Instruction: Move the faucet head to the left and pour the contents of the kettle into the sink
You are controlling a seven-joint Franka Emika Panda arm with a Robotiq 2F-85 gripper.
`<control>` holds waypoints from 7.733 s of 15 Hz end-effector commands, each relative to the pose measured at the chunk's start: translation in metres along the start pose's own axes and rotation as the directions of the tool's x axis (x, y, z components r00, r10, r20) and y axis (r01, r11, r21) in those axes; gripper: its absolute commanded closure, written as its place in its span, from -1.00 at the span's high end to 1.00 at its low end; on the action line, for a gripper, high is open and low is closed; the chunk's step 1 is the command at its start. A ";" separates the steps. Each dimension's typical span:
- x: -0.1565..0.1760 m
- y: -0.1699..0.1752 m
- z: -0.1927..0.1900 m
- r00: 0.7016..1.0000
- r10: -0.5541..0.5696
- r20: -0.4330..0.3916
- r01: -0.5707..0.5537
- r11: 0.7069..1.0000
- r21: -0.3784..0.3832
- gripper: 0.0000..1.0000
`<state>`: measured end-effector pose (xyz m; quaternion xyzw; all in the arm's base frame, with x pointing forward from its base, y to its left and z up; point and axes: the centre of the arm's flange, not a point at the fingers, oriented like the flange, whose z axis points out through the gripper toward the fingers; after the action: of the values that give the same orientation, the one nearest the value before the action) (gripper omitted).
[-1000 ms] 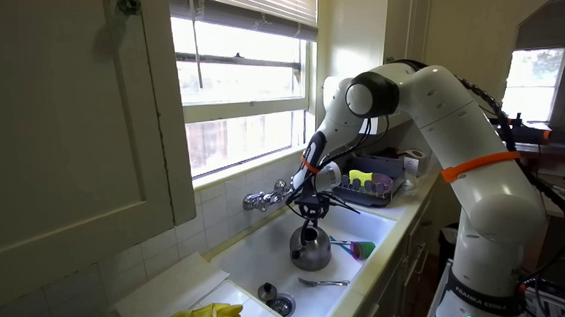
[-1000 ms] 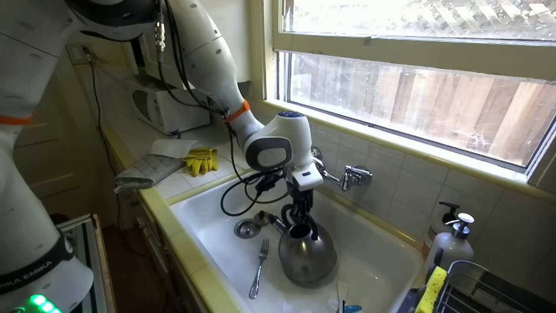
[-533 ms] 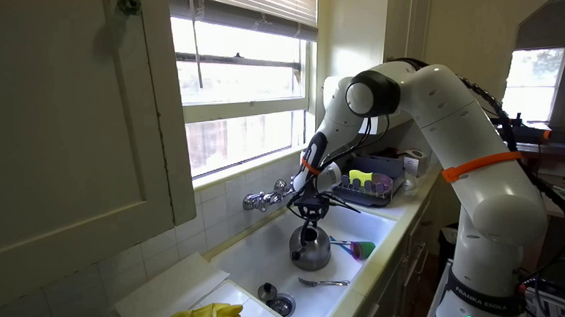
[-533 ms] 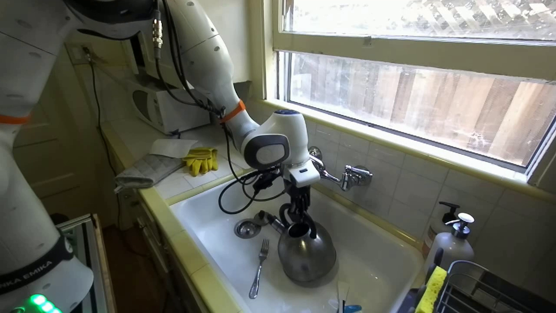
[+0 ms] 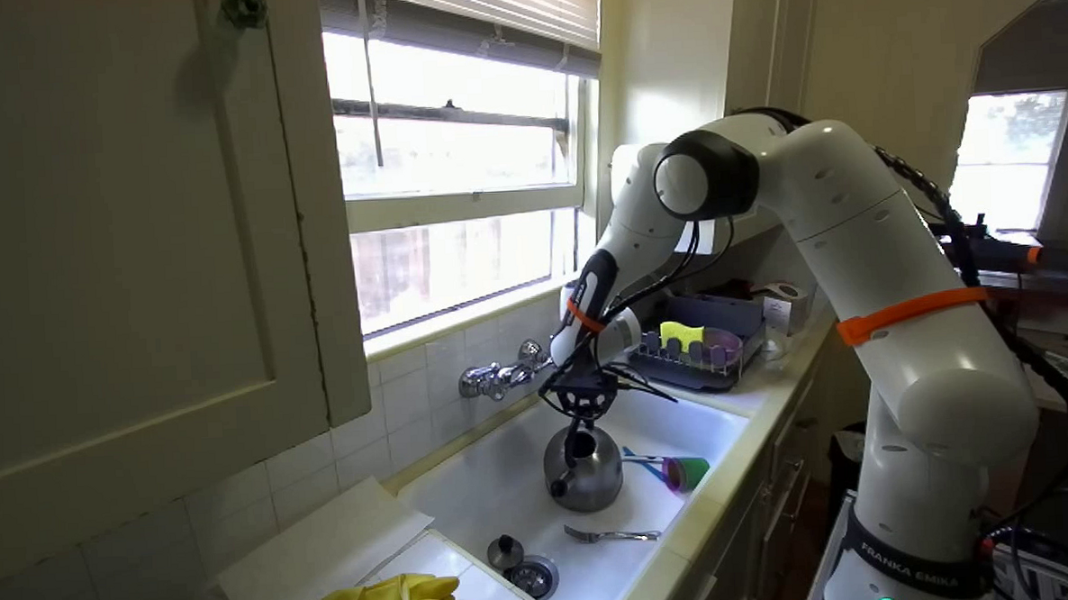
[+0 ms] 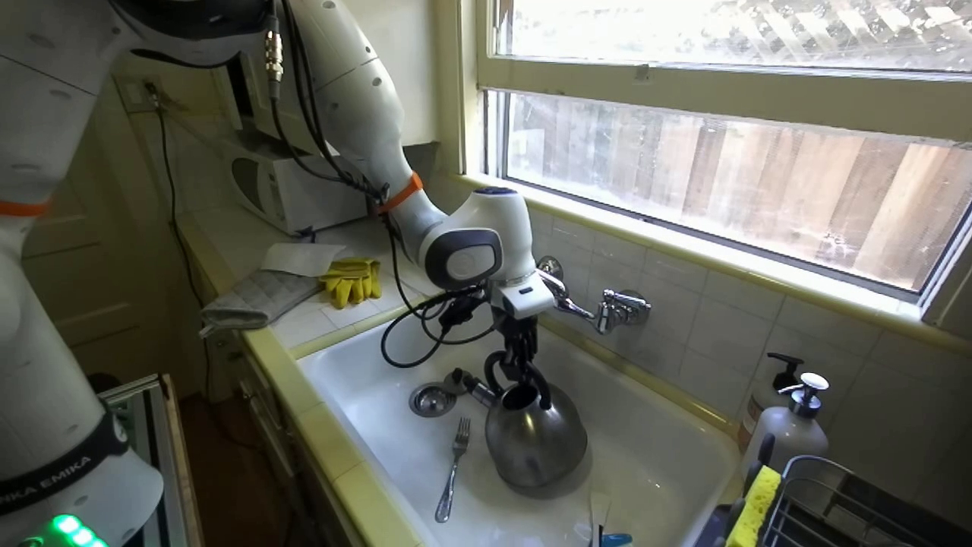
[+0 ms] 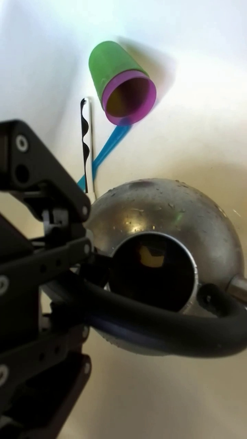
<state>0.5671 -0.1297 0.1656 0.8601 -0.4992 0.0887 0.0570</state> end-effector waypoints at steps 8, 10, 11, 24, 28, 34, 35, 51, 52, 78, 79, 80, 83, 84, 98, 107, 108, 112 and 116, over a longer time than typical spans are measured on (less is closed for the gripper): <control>-0.019 -0.001 -0.020 0.999 -0.014 0.030 0.015 0.999 -0.052 -0.95; -0.021 -0.002 -0.021 0.999 -0.019 0.037 0.021 0.998 -0.060 -0.95; -0.022 -0.002 -0.021 0.999 -0.022 0.039 0.025 0.998 -0.063 -0.95; -0.020 -0.005 -0.017 0.999 -0.015 0.047 0.018 0.997 -0.078 -0.95; -0.021 -0.006 -0.018 0.999 -0.021 0.049 0.025 0.997 -0.078 -0.95; -0.024 -0.006 -0.019 0.997 -0.018 0.075 0.025 0.995 -0.094 -0.95; -0.025 -0.006 -0.019 0.997 -0.018 0.078 0.026 0.995 -0.098 -0.95; 0.016 0.006 0.006 0.988 0.089 0.123 -0.071 0.986 -0.149 -0.95; 0.017 0.006 0.009 0.987 0.095 0.127 -0.076 0.986 -0.150 -0.95; 0.024 -0.007 0.019 0.975 0.156 0.160 -0.144 0.986 -0.079 0.94; 0.025 -0.006 0.018 0.975 0.155 0.158 -0.145 0.987 -0.074 0.99; 0.026 -0.005 0.018 0.975 0.156 0.158 -0.146 0.987 -0.075 1.00; 0.027 0.000 0.012 0.976 0.147 0.160 -0.140 0.989 -0.051 1.00; 0.027 0.003 0.008 0.978 0.136 0.161 -0.131 0.991 -0.039 1.00; 0.023 0.048 -0.057 0.953 -0.274 0.125 0.258 0.957 0.128 1.00; 0.025 0.073 -0.106 0.810 -0.580 0.085 0.559 0.808 0.189 1.00; 0.023 0.073 -0.109 0.796 -0.600 0.077 0.583 0.795 0.169 1.00; 0.019 0.074 -0.121 0.738 -0.672 0.059 0.658 0.736 0.159 1.00; 0.025 0.067 -0.116 0.754 -0.655 0.040 0.643 0.750 0.158 1.00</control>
<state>0.5101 -0.1618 0.2847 0.9848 -0.1642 0.0567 0.0029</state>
